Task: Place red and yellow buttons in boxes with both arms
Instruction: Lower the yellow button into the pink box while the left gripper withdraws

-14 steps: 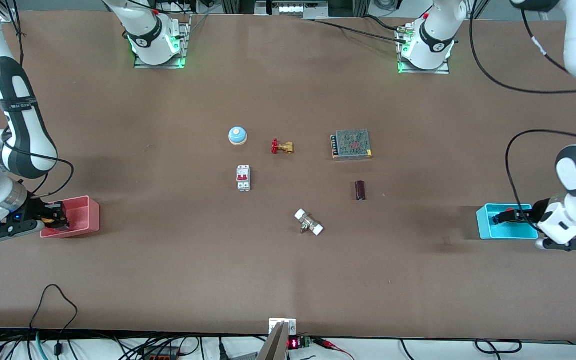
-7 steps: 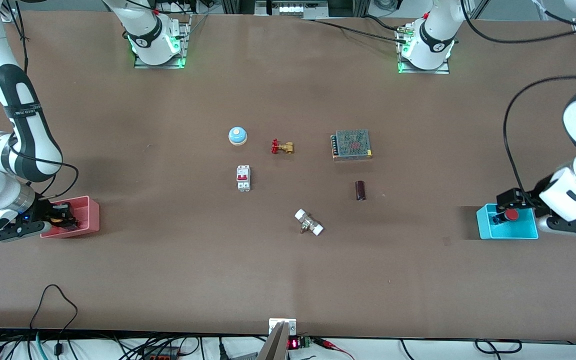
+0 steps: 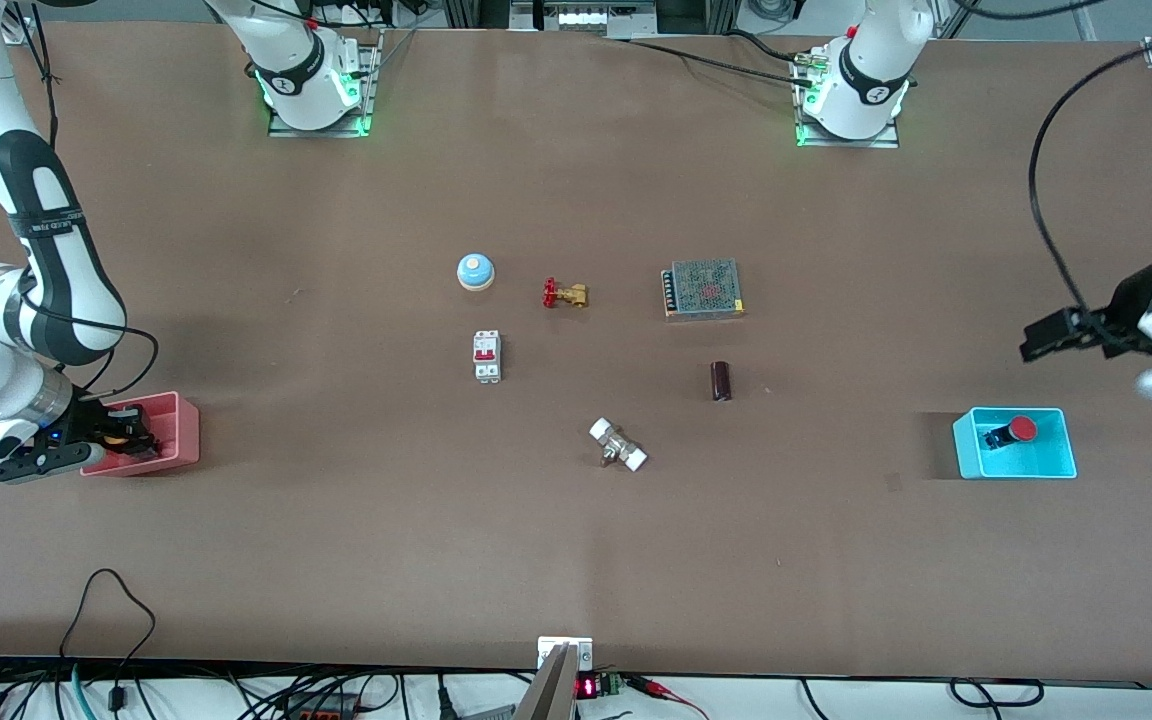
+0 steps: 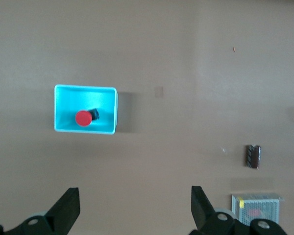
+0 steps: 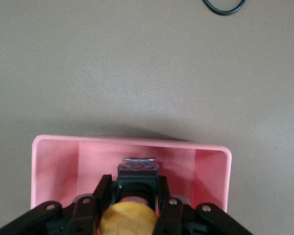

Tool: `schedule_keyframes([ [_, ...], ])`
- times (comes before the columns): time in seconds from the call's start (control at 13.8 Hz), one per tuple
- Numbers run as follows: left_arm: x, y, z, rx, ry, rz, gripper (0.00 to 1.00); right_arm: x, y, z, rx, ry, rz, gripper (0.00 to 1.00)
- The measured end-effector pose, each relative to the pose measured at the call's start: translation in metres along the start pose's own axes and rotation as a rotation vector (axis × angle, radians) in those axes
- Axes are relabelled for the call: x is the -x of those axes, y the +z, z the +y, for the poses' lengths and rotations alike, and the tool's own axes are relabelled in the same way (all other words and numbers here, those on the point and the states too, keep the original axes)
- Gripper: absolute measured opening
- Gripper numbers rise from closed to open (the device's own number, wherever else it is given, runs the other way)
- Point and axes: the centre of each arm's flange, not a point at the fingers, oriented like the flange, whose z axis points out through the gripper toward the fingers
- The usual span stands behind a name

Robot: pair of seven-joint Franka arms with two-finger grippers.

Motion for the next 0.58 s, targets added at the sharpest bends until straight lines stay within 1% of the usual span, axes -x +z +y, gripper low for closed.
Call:
schedule_keyframes([
  [0.22,0.015,-0.017,0.005,0.001,0.004,-0.016,1.0,0.002,0.004,-0.001,-0.005,-0.001,-0.007,0.42],
  [0.58,0.027,-0.022,0.005,0.001,0.0,-0.033,1.0,0.003,0.011,-0.003,-0.011,0.0,-0.015,0.42],
])
